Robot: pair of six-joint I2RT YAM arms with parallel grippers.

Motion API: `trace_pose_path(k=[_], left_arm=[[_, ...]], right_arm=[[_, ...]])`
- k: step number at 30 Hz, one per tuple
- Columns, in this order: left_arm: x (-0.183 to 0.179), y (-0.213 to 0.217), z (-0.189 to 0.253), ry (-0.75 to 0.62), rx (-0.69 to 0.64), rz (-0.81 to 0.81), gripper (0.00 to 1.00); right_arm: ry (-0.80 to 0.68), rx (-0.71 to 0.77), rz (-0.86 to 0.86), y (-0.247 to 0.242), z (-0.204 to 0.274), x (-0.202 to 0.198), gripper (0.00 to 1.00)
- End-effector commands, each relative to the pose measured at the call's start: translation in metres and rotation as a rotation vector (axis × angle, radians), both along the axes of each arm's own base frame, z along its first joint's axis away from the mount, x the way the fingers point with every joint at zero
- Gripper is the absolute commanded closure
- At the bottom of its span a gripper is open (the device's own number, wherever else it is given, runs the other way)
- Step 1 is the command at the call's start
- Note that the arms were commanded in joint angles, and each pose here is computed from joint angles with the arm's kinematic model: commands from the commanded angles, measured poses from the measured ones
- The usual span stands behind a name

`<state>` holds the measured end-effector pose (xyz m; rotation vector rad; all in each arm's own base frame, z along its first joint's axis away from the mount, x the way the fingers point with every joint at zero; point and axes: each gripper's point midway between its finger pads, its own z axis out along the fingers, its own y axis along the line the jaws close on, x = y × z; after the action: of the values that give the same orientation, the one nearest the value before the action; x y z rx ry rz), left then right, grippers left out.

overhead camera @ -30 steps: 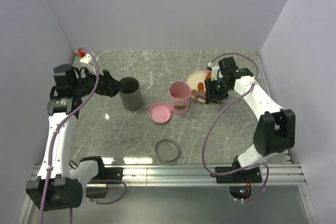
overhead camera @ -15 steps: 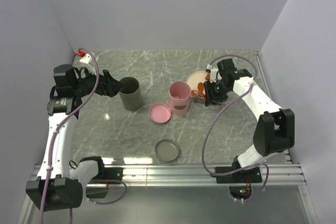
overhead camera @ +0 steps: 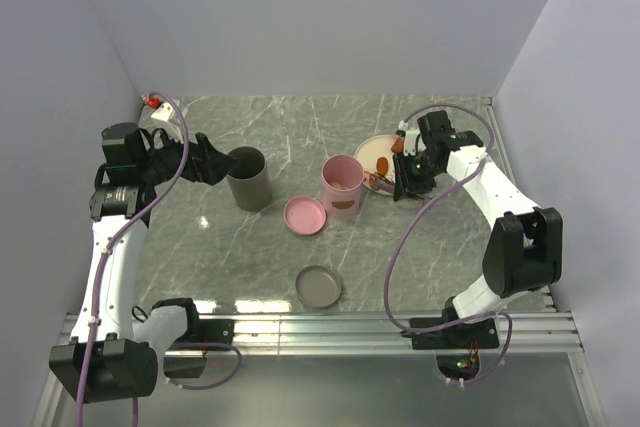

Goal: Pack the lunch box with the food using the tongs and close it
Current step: Pick up the fake food from the plate.

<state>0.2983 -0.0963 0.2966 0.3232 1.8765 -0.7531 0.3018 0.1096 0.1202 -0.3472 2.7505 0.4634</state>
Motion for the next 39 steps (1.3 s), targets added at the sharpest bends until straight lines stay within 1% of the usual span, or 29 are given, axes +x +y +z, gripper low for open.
trace_pose_path(k=[1, 5, 7, 8, 14, 22, 26, 30, 39], left_arm=[[0.0, 0.0, 0.007, -0.042, 0.001, -0.001, 0.01], [0.0, 0.0, 0.009, -0.045, 0.004, 0.0, 0.01], [0.0, 0.0, 0.01, -0.044, 0.002, 0.0, 0.01], [0.001, 0.0, 0.01, -0.043, 0.002, 0.0, 0.01], [-0.001, 0.002, 0.008, -0.043, 0.013, 0.009, 0.01], [-0.003, 0.003, 0.005, -0.043, 0.032, 0.009, 0.01], [-0.005, 0.001, 0.001, -0.014, 0.023, -0.012, 0.01], [-0.006, -0.004, 0.0, 0.017, 0.008, -0.045, 0.01], [-0.006, -0.003, -0.001, 0.021, 0.004, -0.04, 0.01]], right_arm=[[-0.066, 0.035, -0.004, 0.002, 0.023, 0.008, 0.62], [-0.072, 0.038, -0.02, -0.003, 0.023, 0.008, 0.69], [-0.071, 0.046, -0.029, -0.005, 0.024, 0.008, 0.69], [-0.072, 0.049, -0.032, -0.006, 0.024, 0.009, 0.71], [-0.084, 0.069, -0.055, -0.015, 0.03, 0.013, 0.76], [-0.112, 0.097, -0.081, -0.028, 0.047, 0.011, 0.76], [-0.142, 0.098, -0.091, -0.039, 0.064, 0.01, 0.76], [-0.187, 0.1, -0.048, -0.038, 0.084, 0.004, 0.76], [-0.293, 0.132, 0.045, -0.031, 0.138, -0.021, 0.76]])
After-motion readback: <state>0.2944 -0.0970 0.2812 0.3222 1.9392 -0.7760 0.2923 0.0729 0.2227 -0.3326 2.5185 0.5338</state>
